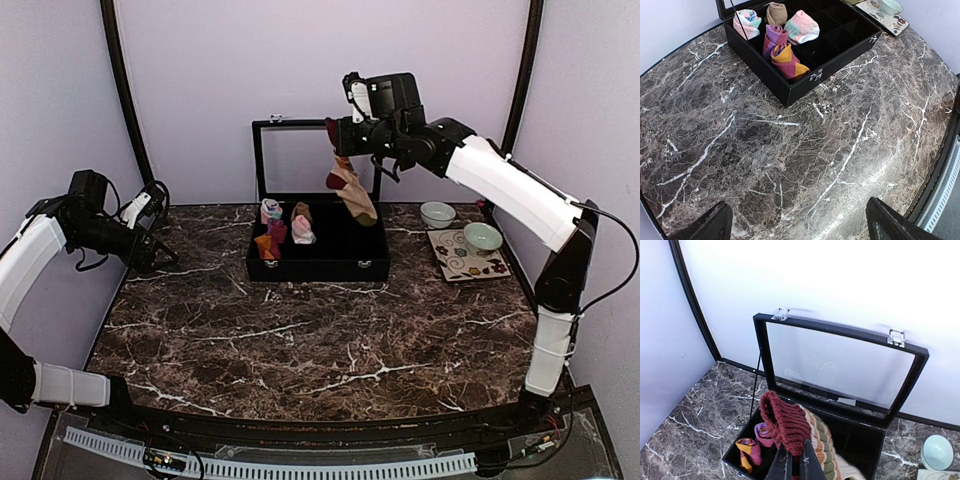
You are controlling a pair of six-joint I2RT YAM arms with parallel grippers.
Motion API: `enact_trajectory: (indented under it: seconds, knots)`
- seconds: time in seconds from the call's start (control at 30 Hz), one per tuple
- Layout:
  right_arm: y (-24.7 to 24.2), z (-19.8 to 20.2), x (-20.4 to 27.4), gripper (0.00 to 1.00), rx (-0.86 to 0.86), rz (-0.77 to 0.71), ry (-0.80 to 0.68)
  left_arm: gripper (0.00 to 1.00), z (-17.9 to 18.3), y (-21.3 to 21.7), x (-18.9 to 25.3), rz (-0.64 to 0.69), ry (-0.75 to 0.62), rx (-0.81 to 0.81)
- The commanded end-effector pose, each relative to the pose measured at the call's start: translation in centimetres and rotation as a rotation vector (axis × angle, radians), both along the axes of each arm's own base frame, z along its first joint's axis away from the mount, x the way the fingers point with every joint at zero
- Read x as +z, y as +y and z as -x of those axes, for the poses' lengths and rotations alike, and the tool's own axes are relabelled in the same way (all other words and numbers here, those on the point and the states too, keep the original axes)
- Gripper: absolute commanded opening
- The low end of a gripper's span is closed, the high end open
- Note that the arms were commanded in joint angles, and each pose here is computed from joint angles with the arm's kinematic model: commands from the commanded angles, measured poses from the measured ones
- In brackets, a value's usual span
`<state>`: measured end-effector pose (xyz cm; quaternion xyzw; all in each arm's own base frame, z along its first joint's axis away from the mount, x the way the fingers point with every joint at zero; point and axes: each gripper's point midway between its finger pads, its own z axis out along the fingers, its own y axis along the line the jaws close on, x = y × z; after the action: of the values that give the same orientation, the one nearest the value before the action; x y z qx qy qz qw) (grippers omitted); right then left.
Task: Roll the socks
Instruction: Flatten out the sock at the center of the board.
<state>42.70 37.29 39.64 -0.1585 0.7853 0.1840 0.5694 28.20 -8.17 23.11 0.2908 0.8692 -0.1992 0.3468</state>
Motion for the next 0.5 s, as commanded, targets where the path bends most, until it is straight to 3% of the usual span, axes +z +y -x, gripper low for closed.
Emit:
enact_trajectory:
  seconds: [0.0, 0.13, 0.23, 0.47]
  knots:
    - [-0.3, -0.3, 5.4, 0.0, -0.007, -0.005, -0.178, 0.96, 0.3, 0.0, 1.0, -0.006, -0.023, -0.009]
    - [0.5, 0.0, 2.0, 0.0, 0.025, 0.068, -0.124, 0.96, 0.4, 0.1, 0.9, -0.009, -0.02, -0.009]
    - [1.9, 2.4, -3.6, 0.0, 0.094, 0.137, -0.047, 0.96, 0.4, 0.0, 0.7, -0.011, -0.021, -0.016]
    - [7.6, 14.2, -19.1, 0.0, 0.394, 0.24, 0.225, 0.96, 0.6, -0.3, -0.3, 0.003, 0.009, -0.03]
